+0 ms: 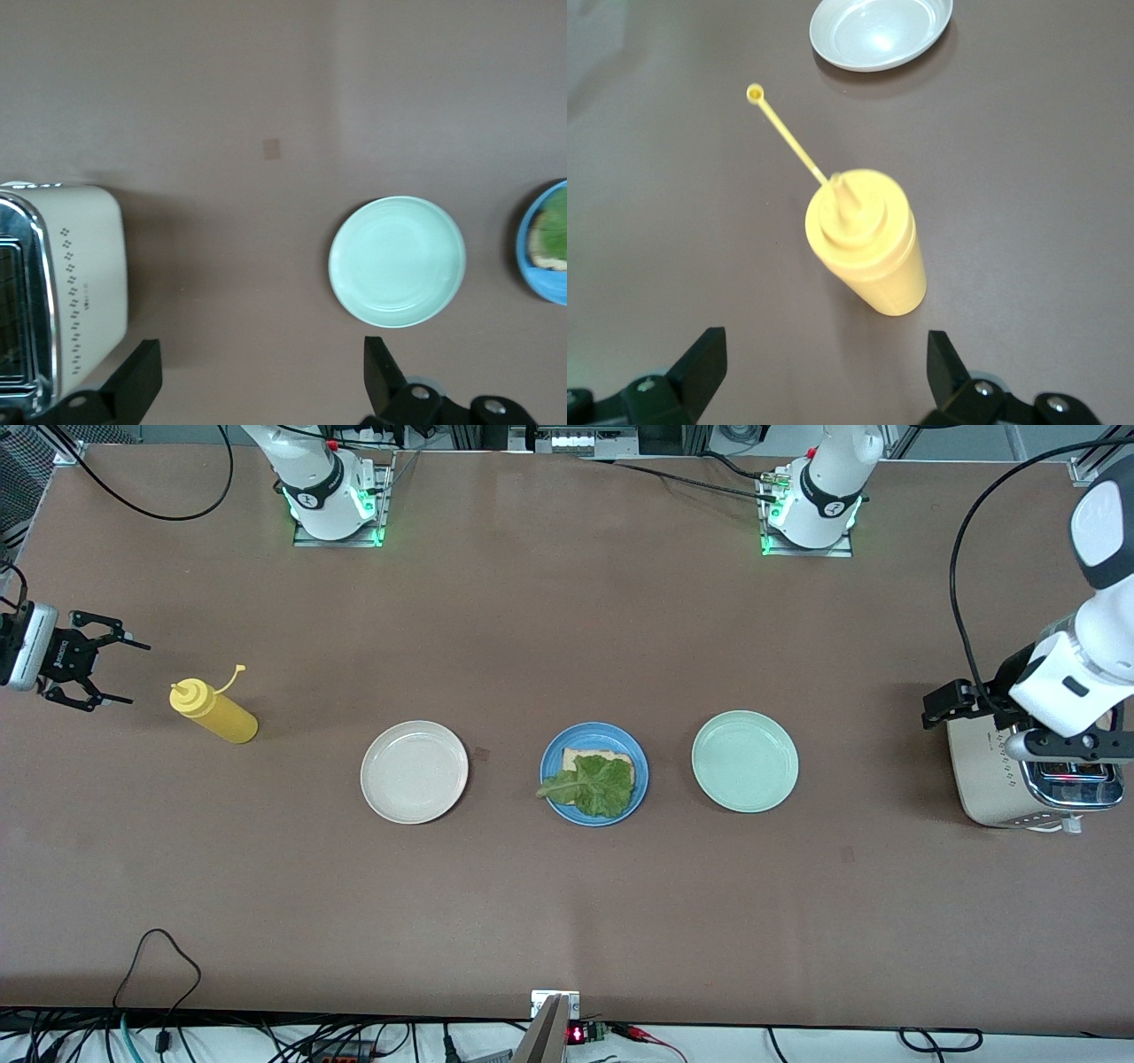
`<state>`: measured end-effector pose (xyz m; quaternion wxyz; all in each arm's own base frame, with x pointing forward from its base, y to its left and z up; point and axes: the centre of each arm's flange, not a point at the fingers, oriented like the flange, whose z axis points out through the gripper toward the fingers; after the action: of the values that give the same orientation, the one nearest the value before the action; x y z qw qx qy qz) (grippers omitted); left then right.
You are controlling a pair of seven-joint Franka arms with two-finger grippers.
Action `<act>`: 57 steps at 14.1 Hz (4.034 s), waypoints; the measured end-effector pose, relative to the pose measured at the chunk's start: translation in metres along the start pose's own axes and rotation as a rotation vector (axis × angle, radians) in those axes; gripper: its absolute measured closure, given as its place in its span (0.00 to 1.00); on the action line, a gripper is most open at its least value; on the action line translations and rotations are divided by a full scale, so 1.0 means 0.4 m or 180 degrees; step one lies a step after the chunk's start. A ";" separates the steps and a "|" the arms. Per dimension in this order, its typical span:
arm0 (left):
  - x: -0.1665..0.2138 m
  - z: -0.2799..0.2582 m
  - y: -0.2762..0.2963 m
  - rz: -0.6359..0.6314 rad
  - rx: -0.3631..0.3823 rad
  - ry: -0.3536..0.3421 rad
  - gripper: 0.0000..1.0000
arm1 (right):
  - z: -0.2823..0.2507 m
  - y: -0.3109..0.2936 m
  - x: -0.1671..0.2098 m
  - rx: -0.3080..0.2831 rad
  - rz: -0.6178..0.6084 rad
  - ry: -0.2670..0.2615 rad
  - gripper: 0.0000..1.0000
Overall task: Make sandwich in blue plate with both arms
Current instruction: 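Grasp the yellow bottle with the right gripper while the left gripper reaches the toaster, then lift the yellow bottle with the right gripper toward the plates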
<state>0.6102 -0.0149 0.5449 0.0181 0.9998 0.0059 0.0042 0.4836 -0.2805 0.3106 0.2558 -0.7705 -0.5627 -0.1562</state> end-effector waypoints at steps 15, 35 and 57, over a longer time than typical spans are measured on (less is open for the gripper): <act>-0.062 -0.103 0.090 -0.0310 -0.0054 -0.0061 0.00 | 0.235 0.031 -0.203 -0.0106 -0.0219 0.0966 0.00; -0.027 -0.147 -0.066 -0.0115 -0.0044 -0.0057 0.00 | 0.364 0.081 -0.218 -0.0129 -0.0317 0.1414 0.00; -0.060 -0.062 0.000 -0.0247 -0.0019 -0.0439 0.00 | 0.311 0.187 0.137 -0.0101 -0.0703 0.0960 0.42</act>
<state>0.5861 -0.0141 0.5695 0.0216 0.9967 0.0434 -0.0653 0.5662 -0.1841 0.2212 0.3063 -0.6759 -0.5965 -0.3059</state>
